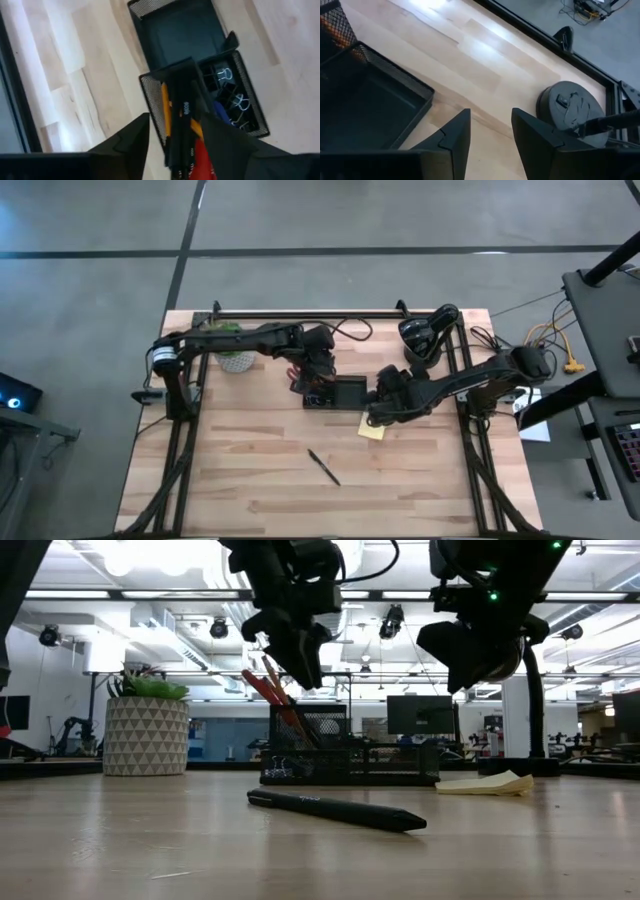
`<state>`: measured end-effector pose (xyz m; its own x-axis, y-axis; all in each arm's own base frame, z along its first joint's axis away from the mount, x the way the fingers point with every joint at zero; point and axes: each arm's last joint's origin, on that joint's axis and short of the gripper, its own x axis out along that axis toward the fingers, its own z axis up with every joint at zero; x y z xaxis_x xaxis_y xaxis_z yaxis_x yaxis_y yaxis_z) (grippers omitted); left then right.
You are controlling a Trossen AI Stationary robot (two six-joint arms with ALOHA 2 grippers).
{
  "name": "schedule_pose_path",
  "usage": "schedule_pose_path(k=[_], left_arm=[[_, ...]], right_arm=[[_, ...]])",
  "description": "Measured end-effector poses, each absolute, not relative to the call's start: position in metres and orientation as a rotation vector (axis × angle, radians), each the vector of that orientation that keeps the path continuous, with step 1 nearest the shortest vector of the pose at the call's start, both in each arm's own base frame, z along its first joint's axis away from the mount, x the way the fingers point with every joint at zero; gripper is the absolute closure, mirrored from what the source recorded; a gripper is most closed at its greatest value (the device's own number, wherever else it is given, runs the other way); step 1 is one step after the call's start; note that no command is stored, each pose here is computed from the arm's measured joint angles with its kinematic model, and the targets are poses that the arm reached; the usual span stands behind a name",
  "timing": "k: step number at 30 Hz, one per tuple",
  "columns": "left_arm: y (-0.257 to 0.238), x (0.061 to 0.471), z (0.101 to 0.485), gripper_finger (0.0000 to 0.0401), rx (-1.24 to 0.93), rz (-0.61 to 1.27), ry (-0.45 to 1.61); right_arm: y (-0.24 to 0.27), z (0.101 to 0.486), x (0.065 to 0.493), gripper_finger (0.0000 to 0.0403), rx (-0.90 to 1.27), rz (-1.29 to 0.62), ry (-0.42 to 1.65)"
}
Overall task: Pick and place office supplies into organizer
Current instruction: Put the black pen into the black desk organizer
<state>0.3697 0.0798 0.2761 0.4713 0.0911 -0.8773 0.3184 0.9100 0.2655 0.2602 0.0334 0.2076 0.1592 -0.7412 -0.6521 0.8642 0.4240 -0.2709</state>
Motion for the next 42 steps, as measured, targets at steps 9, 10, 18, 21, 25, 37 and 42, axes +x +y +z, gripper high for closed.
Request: schedule_pose_path(k=[9,10,18,21,25,37,42], left_arm=[[0.063,0.366,0.295,0.0211,0.411,-0.139,1.032],[0.062,0.365,0.298,0.0211,0.413,-0.133,1.022],[0.051,0.343,0.333,0.0212,0.289,-0.001,0.940],[0.041,0.332,0.349,0.0212,0.209,0.007,0.887],[0.026,0.321,0.353,0.0212,-0.054,-0.130,0.870],[-0.063,0.308,0.283,0.0212,-0.046,-0.325,1.080],[-0.089,0.301,0.277,0.0212,0.047,-0.189,1.079]], right_arm=[[0.032,0.209,0.252,0.0266,0.212,-1.147,0.780],[0.032,0.210,0.252,0.0266,0.220,-1.145,0.772],[0.035,0.209,0.261,0.0266,0.285,-0.946,0.892],[0.041,0.206,0.270,0.0266,0.320,-0.794,0.904],[0.053,0.202,0.282,0.0266,0.361,-0.503,0.906],[0.105,0.183,0.304,0.0266,0.486,-0.108,0.839],[0.140,0.166,0.310,0.0266,0.516,-0.072,0.852]])
